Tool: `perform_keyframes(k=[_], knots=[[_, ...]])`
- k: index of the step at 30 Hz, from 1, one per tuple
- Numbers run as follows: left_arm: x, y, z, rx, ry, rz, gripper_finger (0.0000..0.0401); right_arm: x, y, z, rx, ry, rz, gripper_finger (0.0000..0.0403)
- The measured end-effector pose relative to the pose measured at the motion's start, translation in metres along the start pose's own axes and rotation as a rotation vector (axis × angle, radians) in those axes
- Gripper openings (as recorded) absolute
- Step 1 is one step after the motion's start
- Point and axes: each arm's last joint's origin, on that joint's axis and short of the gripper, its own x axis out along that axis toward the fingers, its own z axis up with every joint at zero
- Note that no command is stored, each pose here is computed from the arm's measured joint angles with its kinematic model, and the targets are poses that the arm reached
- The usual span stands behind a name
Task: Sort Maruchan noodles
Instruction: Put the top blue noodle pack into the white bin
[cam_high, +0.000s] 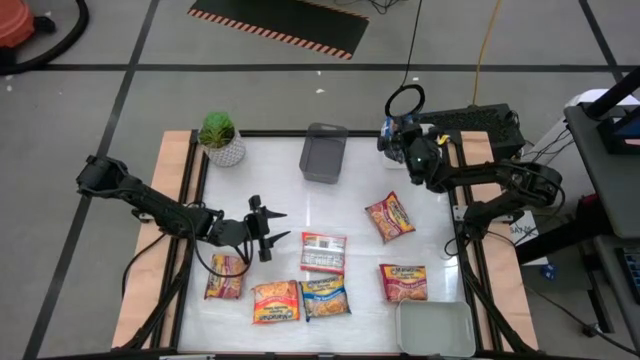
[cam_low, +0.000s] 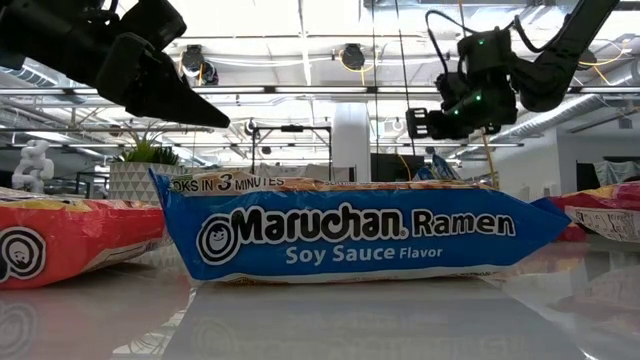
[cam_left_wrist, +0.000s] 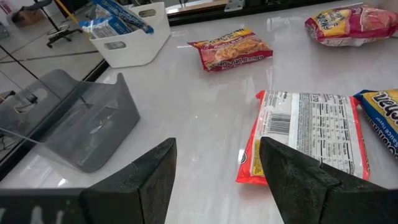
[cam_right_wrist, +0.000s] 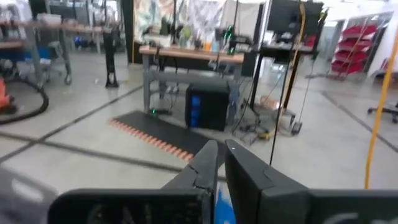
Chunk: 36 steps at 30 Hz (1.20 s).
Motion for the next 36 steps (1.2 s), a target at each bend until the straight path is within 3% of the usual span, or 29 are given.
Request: perform_keyframes(k=[4,8,11,20,24,27,30,36], knots=[[0.000,0.000,-0.001,-0.007,0.005,0.000,0.0237,-0.001,0.000,-0.010,0.013,0.083,0.001,0.0020],[0.000,0.000,-0.001,-0.007,0.005,0.000,0.0237,-0.001,0.000,-0.013,0.090,0.102,-0.006,0.0045],[0.000,0.000,-0.001,-0.008,0.005,0.000,0.0237,-0.001,0.000,-0.013,0.093,0.102,-0.004,0.0087],[0.000,0.000,0.000,-0.026,0.004,0.001,0.0237,0.000,-0.004,-0.021,0.022,0.168,-0.020,0.0261],[0.000,0.000,0.000,-0.030,0.004,0.001,0.0237,0.004,-0.006,-0.024,0.019,0.196,0.013,0.0306],[0.000,0.000,0.000,-0.040,0.004,0.001,0.0237,0.006,-0.011,-0.028,0.005,0.230,-0.003,0.0309],[0.000,0.000,0.000,-0.045,0.004,0.001,0.0237,0.009,-0.016,-0.031,-0.001,0.259,-0.019,0.0285],[0.000,0.000,0.000,-0.045,0.004,0.001,0.0237,0.011,-0.017,-0.031,-0.019,0.265,0.014,0.0177]])
